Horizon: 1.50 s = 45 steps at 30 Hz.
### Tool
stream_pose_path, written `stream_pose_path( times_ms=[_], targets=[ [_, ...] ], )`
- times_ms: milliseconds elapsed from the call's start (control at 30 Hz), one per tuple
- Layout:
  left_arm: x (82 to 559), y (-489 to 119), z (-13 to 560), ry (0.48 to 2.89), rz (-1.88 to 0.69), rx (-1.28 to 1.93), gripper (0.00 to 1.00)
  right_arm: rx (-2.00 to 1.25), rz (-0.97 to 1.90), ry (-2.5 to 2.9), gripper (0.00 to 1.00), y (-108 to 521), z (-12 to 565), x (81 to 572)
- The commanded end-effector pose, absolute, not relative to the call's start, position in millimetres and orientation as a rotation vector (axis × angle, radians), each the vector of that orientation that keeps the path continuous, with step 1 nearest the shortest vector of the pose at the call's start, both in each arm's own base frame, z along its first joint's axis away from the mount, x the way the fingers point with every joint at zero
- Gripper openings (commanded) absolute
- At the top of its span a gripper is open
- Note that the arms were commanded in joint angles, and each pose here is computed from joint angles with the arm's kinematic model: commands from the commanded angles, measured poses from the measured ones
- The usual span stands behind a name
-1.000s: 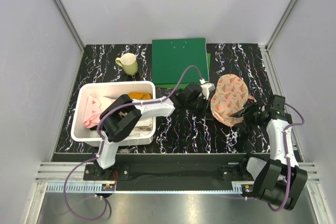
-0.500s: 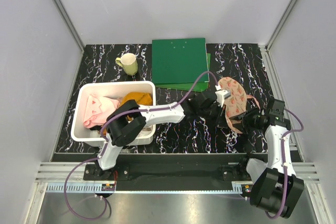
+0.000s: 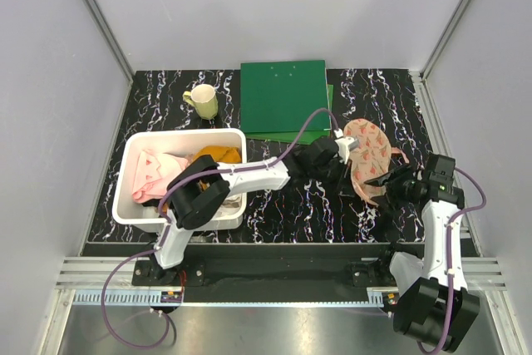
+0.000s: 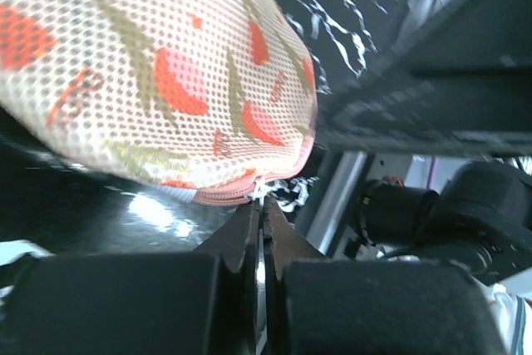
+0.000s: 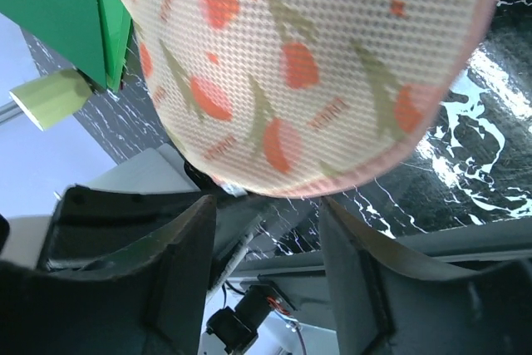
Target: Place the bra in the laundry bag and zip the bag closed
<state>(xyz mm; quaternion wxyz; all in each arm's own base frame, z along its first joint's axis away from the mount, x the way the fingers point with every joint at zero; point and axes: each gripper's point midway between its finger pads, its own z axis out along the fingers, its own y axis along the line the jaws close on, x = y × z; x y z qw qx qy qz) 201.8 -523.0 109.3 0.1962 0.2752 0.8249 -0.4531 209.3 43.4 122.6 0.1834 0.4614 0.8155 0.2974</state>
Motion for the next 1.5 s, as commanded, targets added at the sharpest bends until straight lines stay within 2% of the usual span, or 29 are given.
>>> stream_pose_path(
  times_ms=[0, 133, 333, 567, 667, 700, 767, 800, 1100, 1467],
  targets=[
    [229, -523, 128, 2.234, -1.273, 0.714, 0.00, 1.311, 0.924, 2.299, 0.61, 52, 128, 209],
    [223, -528, 135, 2.227, -1.321, 0.708, 0.00, 1.359, 0.971, 2.264, 0.66, 55, 121, 213],
    [200, -540, 141, 2.217, -1.399, 0.732, 0.00, 1.452, 0.996, 2.230, 0.66, 57, 105, 214],
    [182, -535, 141, 2.218, -1.413, 0.754, 0.00, 1.503, 0.920, 2.209, 0.59, 48, 92, 216],
    [179, -532, 139, 2.219, -1.415, 0.756, 0.00, 1.493, 0.902, 2.215, 0.45, 46, 90, 215],
    [179, -531, 139, 2.218, -1.413, 0.757, 0.00, 1.491, 0.898, 2.214, 0.32, 46, 90, 214],
    [184, -528, 134, 2.227, -1.388, 0.754, 0.00, 1.474, 0.881, 2.206, 0.17, 44, 91, 214],
    [188, -525, 132, 2.233, -1.376, 0.746, 0.00, 1.472, 0.872, 2.212, 0.00, 44, 91, 213],
    [242, -480, 103, 2.293, -1.222, 0.625, 0.00, 1.411, 0.793, 2.259, 0.00, 36, 89, 211],
    [249, -472, 93, 2.321, -1.121, 0.660, 0.00, 1.360, 0.694, 2.313, 0.00, 27, 82, 207]
  ],
)
